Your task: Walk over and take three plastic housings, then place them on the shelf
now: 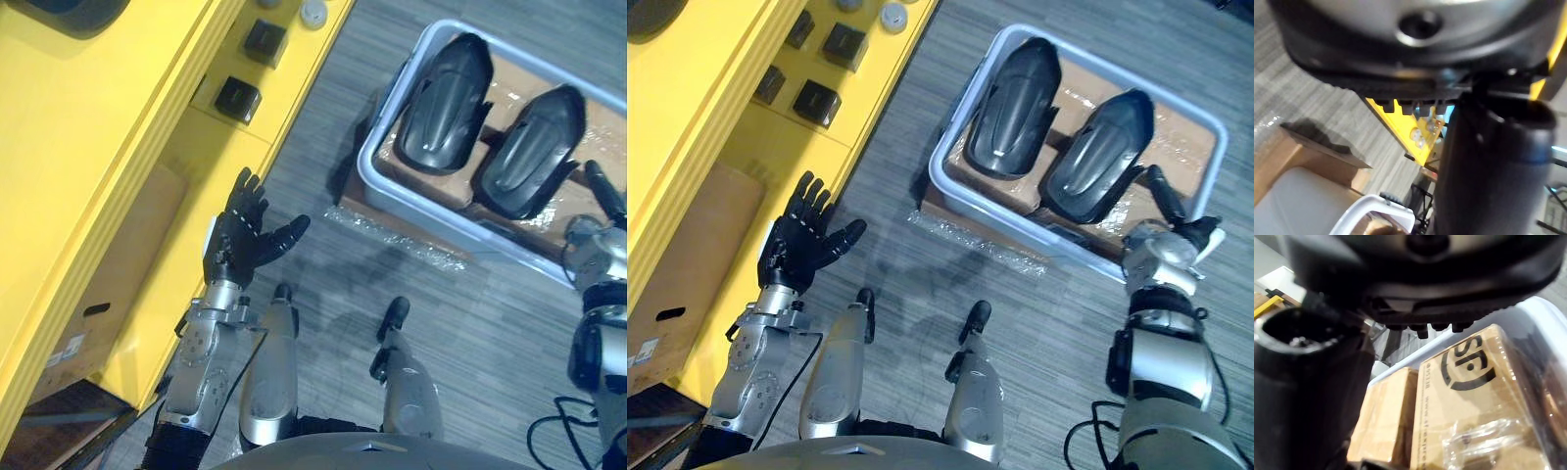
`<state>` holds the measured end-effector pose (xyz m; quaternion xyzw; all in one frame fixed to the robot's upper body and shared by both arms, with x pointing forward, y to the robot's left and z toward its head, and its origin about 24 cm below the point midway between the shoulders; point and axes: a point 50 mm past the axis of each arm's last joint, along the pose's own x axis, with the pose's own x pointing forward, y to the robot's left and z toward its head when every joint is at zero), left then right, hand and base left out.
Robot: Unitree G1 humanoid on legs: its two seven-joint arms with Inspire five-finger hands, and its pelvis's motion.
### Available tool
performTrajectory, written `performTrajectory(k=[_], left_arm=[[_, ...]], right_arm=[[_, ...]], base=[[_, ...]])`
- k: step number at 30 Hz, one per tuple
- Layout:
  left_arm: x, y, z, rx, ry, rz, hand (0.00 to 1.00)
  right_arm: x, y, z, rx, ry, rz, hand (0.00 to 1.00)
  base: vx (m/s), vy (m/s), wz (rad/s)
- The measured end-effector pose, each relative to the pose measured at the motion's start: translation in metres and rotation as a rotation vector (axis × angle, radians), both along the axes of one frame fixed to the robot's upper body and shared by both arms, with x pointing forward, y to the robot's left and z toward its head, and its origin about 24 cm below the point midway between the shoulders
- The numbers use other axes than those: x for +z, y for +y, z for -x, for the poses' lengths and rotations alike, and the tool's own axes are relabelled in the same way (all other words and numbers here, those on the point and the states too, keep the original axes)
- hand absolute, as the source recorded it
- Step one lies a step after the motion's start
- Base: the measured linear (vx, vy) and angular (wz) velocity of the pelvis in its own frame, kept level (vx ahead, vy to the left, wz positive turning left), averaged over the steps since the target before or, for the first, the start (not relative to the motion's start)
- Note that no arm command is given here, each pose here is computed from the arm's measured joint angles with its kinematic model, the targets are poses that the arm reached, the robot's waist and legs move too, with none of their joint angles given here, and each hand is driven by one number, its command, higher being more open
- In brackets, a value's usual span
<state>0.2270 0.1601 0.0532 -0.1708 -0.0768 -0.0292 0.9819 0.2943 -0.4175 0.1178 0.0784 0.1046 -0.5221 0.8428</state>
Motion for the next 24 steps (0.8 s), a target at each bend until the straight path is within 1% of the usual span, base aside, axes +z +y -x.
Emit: performTrajectory(k=[5, 9, 14, 19, 24], left_arm=[[-0.014, -0.004, 0.001, 0.030, 0.069, 0.026, 1.00], [-0.016, -0.010, 0.002, 0.022, 0.074, 0.050, 1.00], [-0.026, -0.011, 0.001, 0.063, 0.121, 0.092, 1.00], [-0.029, -0.022, 0.003, 0.052, 0.127, 0.113, 1.00], [-0.026, -0.022, 0.003, 0.062, 0.095, 0.123, 1.00]], right_arm=[[0.021, -0.014, 0.005, -0.036, 0.016, -0.009, 1.00], [0.033, -0.025, 0.012, -0.073, 0.017, -0.034, 1.00], [0.047, -0.033, 0.018, -0.105, 0.030, -0.020, 1.00], [0.053, -0.036, 0.020, -0.115, 0.065, 0.039, 1.00], [0.057, -0.035, 0.018, -0.118, 0.089, 0.090, 1.00]], base=[[-0.07, 0.036, 0.00], [-0.06, 0.020, 0.01], [-0.06, 0.019, 0.01], [-0.07, 0.025, 0.00], [-0.08, 0.013, 0.00]])
